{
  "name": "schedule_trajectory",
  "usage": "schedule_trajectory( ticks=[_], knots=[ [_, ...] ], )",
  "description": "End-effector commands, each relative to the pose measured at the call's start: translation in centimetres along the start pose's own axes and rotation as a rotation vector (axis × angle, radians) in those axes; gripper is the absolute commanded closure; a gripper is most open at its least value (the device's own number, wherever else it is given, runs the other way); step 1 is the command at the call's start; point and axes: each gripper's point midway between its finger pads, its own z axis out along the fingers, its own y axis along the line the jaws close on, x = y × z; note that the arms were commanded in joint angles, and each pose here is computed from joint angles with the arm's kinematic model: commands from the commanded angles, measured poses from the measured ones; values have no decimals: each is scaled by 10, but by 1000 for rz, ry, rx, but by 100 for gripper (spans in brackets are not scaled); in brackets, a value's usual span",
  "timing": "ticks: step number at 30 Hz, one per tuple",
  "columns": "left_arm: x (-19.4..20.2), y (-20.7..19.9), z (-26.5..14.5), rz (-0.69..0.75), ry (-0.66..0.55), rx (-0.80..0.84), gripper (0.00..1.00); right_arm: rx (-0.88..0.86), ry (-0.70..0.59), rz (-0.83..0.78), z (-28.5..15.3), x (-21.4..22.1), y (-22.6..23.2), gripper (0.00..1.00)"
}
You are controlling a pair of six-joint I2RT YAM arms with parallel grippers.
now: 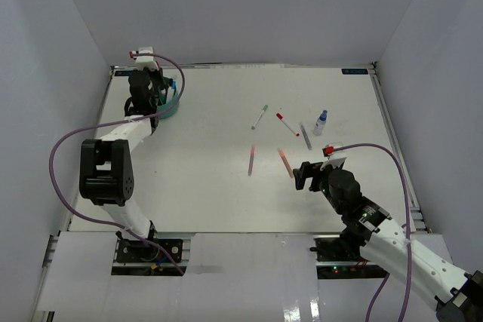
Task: Sort the stationery into containers
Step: Place the pen in the storage box.
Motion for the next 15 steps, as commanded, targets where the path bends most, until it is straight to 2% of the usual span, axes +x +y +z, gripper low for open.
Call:
schedule_trajectory(
  ticks=[1,7,15],
  knots=[
    [-10,-8,3,40,-62,82,100,7,-35,1,2,-8,-1,5],
    [14,-19,1,89,-51,170,99,6,-34,-2,2,-8,0,5],
    [45,-13,4,130,-46,156,95,-3,-37,-1,2,-8,1,5]
  ],
)
